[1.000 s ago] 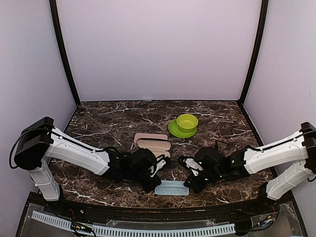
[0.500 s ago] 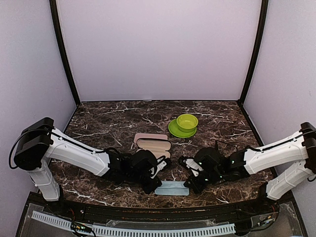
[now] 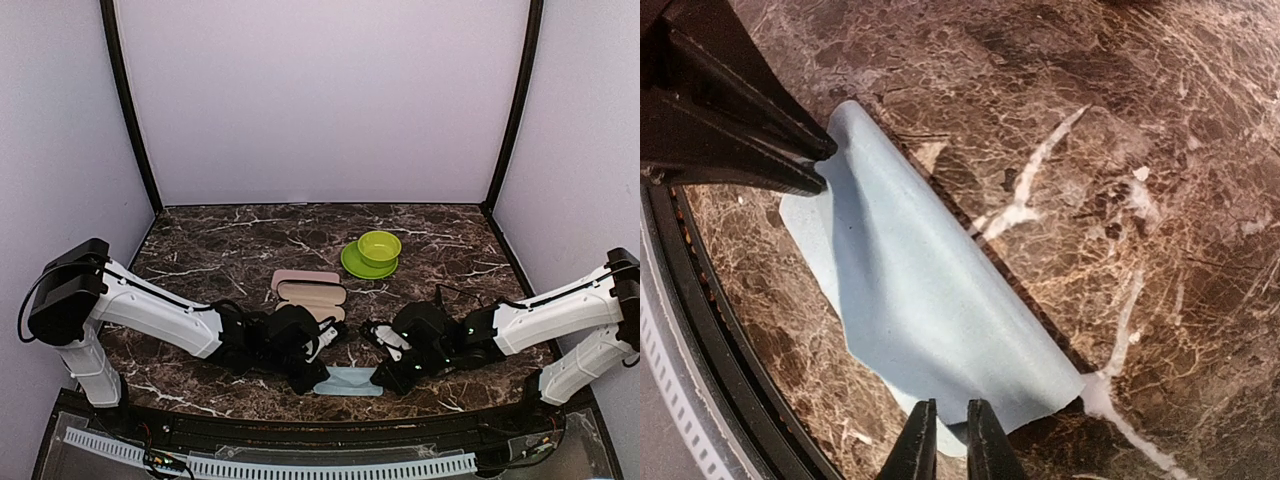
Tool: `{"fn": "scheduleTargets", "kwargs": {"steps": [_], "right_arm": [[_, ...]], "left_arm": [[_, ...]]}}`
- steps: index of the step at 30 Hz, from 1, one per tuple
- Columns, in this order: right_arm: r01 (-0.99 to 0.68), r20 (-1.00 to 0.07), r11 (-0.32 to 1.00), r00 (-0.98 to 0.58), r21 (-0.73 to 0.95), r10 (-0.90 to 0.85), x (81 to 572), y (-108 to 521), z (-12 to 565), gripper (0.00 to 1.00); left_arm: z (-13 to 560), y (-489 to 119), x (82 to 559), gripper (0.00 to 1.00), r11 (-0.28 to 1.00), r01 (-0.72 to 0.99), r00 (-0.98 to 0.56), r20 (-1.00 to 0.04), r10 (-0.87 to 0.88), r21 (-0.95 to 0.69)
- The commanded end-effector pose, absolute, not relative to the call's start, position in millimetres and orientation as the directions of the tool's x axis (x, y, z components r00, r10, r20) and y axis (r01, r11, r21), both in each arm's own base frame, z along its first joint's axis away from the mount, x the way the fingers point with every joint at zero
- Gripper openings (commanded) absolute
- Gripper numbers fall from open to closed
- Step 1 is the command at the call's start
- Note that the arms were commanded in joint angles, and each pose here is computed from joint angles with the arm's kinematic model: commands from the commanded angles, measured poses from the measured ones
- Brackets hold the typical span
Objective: Organize the sunglasses
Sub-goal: Fold the glasses cleaning cloth at the center of the board.
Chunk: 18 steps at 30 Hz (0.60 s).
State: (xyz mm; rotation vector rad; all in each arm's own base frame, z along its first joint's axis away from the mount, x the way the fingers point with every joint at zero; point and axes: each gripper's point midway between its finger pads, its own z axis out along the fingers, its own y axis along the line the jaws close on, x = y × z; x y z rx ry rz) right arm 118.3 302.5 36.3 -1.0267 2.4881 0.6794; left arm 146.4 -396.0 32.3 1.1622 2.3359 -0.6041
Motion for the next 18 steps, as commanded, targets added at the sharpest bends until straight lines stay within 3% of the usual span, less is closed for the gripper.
{"fn": "scheduleTargets", "kwargs": {"steps": [1, 10, 18], "right_arm": [[-0.731, -0.503, 0.607, -0.669, 0.312, -0.547, 113.8, 306.1, 35.7, 0.14], [-0.73, -0.502, 0.594, -0.674, 0.338, -0.542, 103.9, 305.6, 38.5, 0.19], [-0.687, -0.547, 0.667, -0.69, 0.289, -0.474, 121.6, 295.3, 51.9, 0.28]], "left_arm": [[35.4, -393.5, 140.1, 0.16, 0.546, 0.817, -0.544, -0.563, 0.622, -0.187], [41.8, -388.4, 127.3, 0.17, 0.541, 0.817, -0.55, -0.55, 0.629, -0.198], [60.5, -380.8, 113.7, 0.33, 0.507, 0.829, -0.543, -0.564, 0.623, -0.237]]}}
